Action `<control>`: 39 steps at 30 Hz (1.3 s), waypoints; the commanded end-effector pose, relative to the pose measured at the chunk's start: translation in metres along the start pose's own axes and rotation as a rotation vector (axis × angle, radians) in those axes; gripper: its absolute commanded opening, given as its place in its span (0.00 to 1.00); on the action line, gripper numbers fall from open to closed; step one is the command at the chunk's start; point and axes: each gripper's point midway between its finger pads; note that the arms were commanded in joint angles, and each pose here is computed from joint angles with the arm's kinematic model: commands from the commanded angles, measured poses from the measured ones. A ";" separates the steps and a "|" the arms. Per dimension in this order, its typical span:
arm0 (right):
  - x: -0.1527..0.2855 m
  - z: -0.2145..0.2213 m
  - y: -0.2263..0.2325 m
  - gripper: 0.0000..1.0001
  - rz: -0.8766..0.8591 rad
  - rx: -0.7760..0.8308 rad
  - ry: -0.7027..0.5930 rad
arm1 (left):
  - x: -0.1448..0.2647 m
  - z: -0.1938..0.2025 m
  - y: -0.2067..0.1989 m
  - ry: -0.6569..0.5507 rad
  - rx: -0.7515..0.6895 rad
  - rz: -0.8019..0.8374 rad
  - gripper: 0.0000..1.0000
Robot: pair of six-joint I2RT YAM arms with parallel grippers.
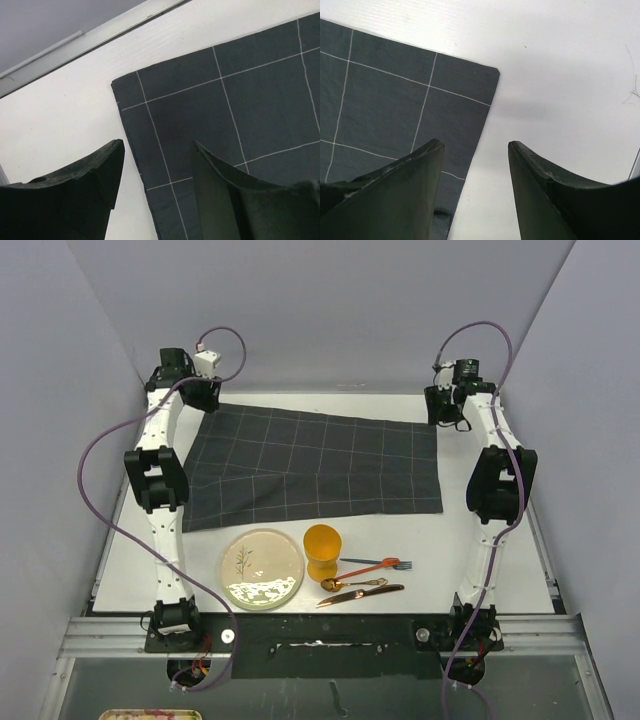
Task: Set the dinner table for one person
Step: Flatten out the napkin at the center of the board.
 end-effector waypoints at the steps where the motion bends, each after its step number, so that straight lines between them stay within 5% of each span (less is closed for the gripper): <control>1: -0.001 -0.015 -0.006 0.55 0.000 -0.003 -0.052 | -0.002 0.002 -0.002 0.005 0.010 0.032 0.55; 39: -0.002 -0.007 -0.010 0.54 -0.037 -0.049 -0.051 | -0.041 0.060 0.051 0.073 0.083 -0.032 0.50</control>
Point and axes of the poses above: each gripper's point midway between its finger pads, its own x axis back along the fingers, its own y axis along the line the jaws close on, z = x × y, and after that the axes turned 12 degrees about x, right-handed
